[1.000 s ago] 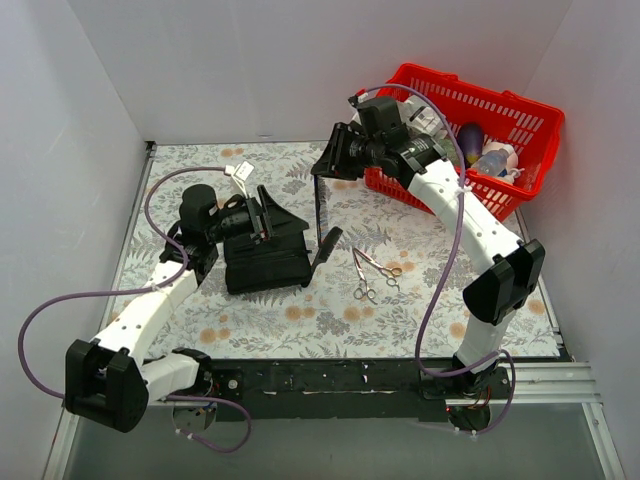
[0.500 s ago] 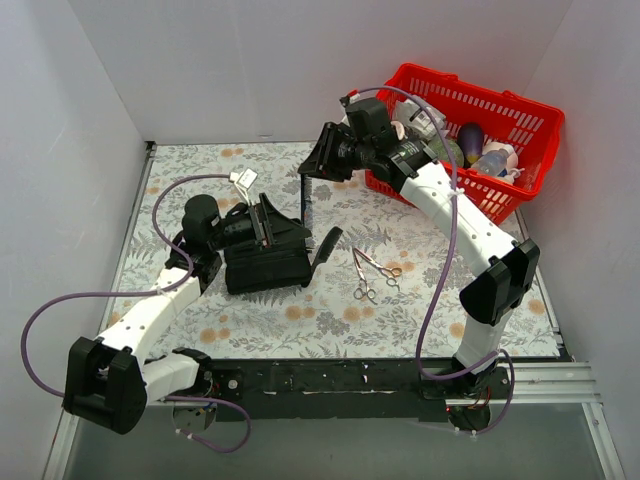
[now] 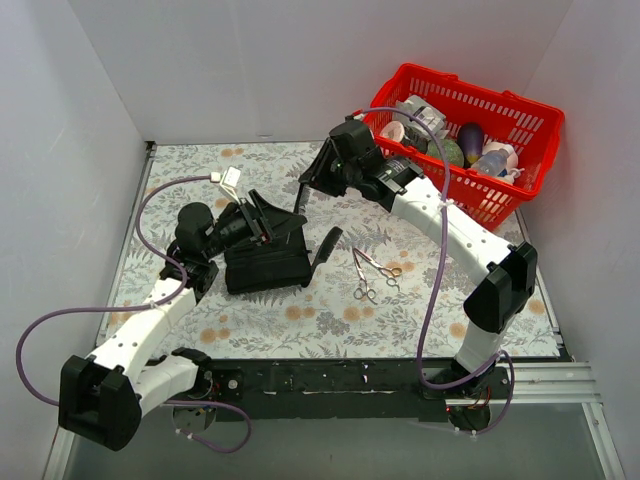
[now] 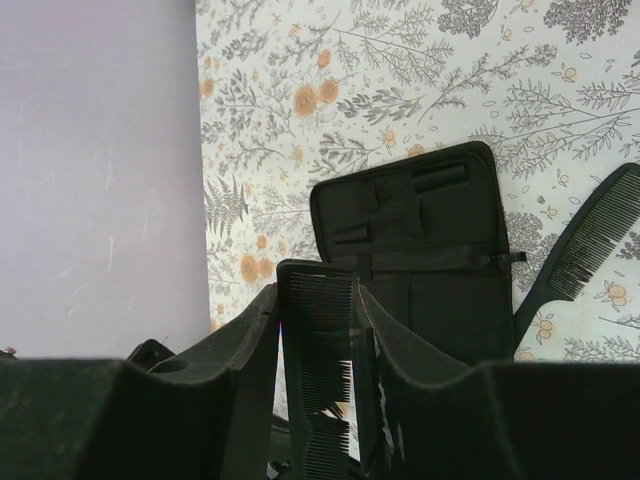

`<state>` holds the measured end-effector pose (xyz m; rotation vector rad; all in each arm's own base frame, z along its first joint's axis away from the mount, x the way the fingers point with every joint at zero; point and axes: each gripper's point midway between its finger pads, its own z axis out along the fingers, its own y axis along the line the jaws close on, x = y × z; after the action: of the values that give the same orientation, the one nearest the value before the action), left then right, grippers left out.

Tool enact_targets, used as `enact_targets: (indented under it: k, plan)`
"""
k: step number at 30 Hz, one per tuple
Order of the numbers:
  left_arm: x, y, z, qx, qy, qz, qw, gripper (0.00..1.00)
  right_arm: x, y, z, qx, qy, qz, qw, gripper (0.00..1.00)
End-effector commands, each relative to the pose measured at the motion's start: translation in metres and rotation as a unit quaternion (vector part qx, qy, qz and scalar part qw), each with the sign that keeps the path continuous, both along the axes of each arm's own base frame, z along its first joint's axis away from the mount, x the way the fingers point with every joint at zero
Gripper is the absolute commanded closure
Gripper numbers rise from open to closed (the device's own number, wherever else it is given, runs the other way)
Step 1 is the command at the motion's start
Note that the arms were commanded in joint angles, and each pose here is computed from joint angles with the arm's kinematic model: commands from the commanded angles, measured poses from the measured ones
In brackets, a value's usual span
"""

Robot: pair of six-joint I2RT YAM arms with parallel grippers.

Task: Sort the hair-cutting tools
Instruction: Adjust the comb.

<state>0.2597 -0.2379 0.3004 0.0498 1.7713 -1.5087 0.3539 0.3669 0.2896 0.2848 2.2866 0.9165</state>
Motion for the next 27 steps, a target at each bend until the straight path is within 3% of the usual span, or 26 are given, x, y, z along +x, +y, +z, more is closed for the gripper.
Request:
enact_targets:
  k: [1, 12, 15, 19, 20, 27]
  plan:
    - [0.008, 0.003, -0.008, 0.009, -0.008, 0.034, 0.999, 0.02, 0.006, -0.004, 0.046, 0.049, -0.048, -0.048, 0.997, 0.78]
    - [0.006, 0.012, -0.019, 0.023, -0.01, 0.064, 0.998, 0.07, 0.012, 0.002, 0.052, 0.055, -0.05, -0.062, 0.995, 0.79]
    - [0.005, 0.013, -0.019, 0.022, -0.011, 0.067, 0.997, 0.14, 0.013, 0.005, 0.055, 0.058, -0.053, -0.062, 0.995, 0.79]
    - [0.003, 0.014, -0.015, 0.018, -0.015, 0.068, 0.997, 0.3, 0.014, 0.007, 0.055, 0.057, -0.054, -0.061, 0.995, 0.79]
    - [0.003, 0.014, -0.015, 0.018, -0.015, 0.068, 0.997, 0.38, 0.014, 0.006, 0.055, 0.056, -0.054, -0.063, 0.995, 0.8]
    - [0.0, 0.015, -0.006, 0.013, -0.026, 0.068, 0.997, 0.64, 0.013, 0.007, 0.057, 0.059, -0.055, -0.06, 0.995, 0.8]
